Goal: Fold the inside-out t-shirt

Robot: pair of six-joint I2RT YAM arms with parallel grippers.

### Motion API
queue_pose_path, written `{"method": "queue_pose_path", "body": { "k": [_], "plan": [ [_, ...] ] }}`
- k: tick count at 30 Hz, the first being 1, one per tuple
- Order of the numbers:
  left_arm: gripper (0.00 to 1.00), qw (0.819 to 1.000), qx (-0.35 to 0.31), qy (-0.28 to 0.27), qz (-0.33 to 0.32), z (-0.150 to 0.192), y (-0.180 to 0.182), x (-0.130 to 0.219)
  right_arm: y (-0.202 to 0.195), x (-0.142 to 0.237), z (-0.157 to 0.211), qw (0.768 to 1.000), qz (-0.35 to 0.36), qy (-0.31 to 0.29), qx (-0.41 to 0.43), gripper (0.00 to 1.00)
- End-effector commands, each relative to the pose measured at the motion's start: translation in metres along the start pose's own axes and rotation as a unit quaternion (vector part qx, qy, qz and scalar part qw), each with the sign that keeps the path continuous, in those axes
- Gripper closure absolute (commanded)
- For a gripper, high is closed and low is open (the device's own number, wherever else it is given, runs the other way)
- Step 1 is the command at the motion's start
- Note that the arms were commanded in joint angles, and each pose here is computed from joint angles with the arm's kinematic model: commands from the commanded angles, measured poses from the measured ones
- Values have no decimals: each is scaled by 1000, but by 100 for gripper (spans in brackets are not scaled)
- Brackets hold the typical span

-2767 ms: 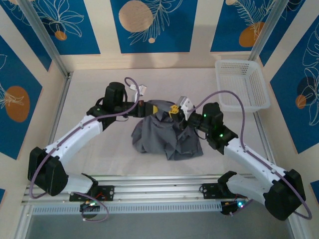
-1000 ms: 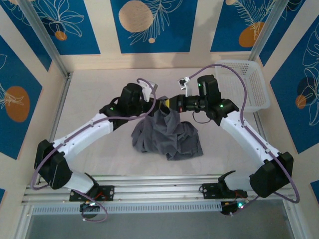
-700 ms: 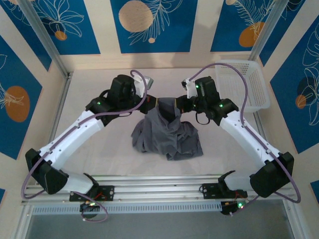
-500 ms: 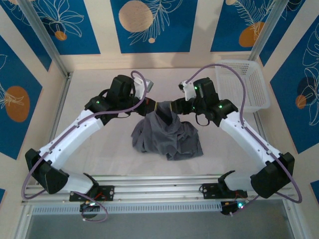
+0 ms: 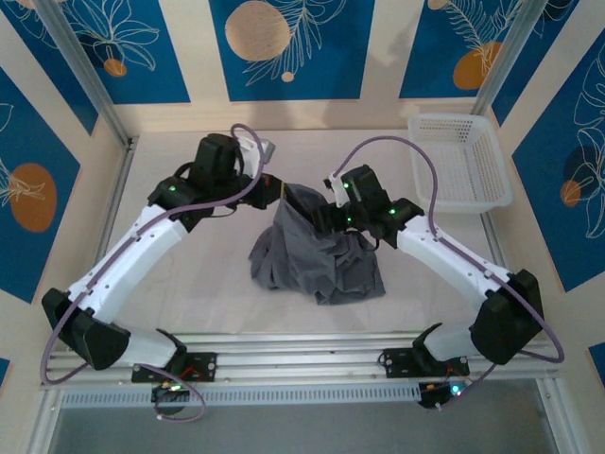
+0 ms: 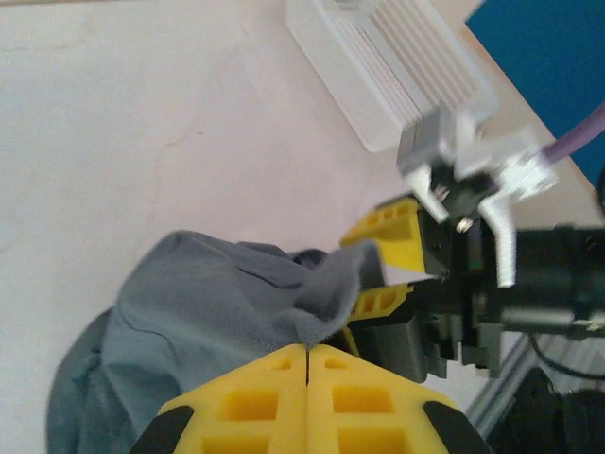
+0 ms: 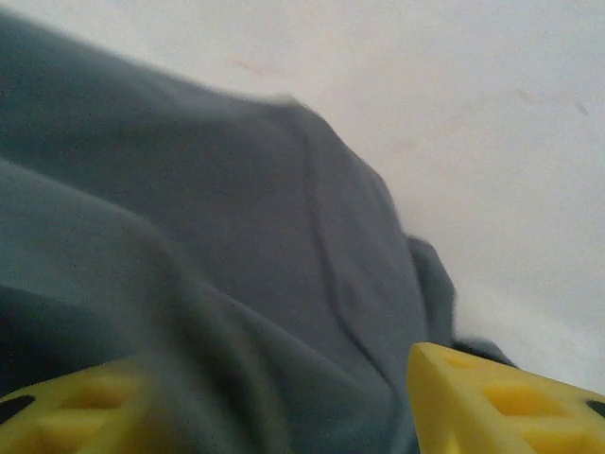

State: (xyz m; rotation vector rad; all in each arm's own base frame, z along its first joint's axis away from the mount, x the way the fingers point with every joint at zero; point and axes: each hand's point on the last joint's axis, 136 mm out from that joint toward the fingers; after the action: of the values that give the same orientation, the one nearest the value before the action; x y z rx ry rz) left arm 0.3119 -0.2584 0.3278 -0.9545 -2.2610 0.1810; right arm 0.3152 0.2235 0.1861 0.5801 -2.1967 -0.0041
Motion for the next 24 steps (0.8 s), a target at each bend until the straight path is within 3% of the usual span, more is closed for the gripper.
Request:
{"method": "queue_pose_path", "body": {
  "k": [1, 4, 8, 11, 13, 16, 18, 19, 21, 24],
  "plan": [
    [100, 998, 10, -53, -26, -28, 13, 30, -34, 3, 24, 996, 76, 33, -38, 41],
    [100, 997, 26, -53, -53, -29, 38, 34, -41, 15, 31, 995, 66, 37, -66, 42],
    [100, 997, 41, -43, -42, -26, 48, 30, -20, 29, 30, 996, -3, 45, -71, 47],
    [100, 999, 43, -20, -10, -16, 42, 19, 17, 39, 32, 989, -107, 58, -79, 62],
    [100, 998, 55, 3, -20, 4, 51, 11, 53, 47, 45, 971, -210, 81, -83, 76],
    [100, 995, 74, 35, -55, 42, 71, 1, 82, 46, 86, 950, -270, 134, -82, 82],
    [100, 993, 86, 54, -53, 64, 76, -6, 82, 46, 100, 953, -254, 149, -77, 75],
    [100, 993, 93, 60, -41, 73, 74, -11, 76, 46, 98, 959, -234, 136, -81, 67],
    [92, 993, 101, 65, -9, 84, 66, -21, 53, 49, 79, 977, -171, 81, -100, 55],
    [81, 993, 87, 80, 24, 91, 43, -41, -4, 57, 46, 979, -65, -13, -191, 50]
  ]
}}
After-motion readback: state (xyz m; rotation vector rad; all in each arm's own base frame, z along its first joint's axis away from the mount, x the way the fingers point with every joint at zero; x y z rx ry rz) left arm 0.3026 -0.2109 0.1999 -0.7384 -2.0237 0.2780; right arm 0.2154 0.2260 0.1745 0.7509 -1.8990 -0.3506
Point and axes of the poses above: each hand's point on the last joint's axis, 136 mm out from that joint toward the fingers, its own x axis back along the fingers, its own y axis along the line the jaws close on, z = x × y, and after that the axes turned 4 degrees about -x, right-handed
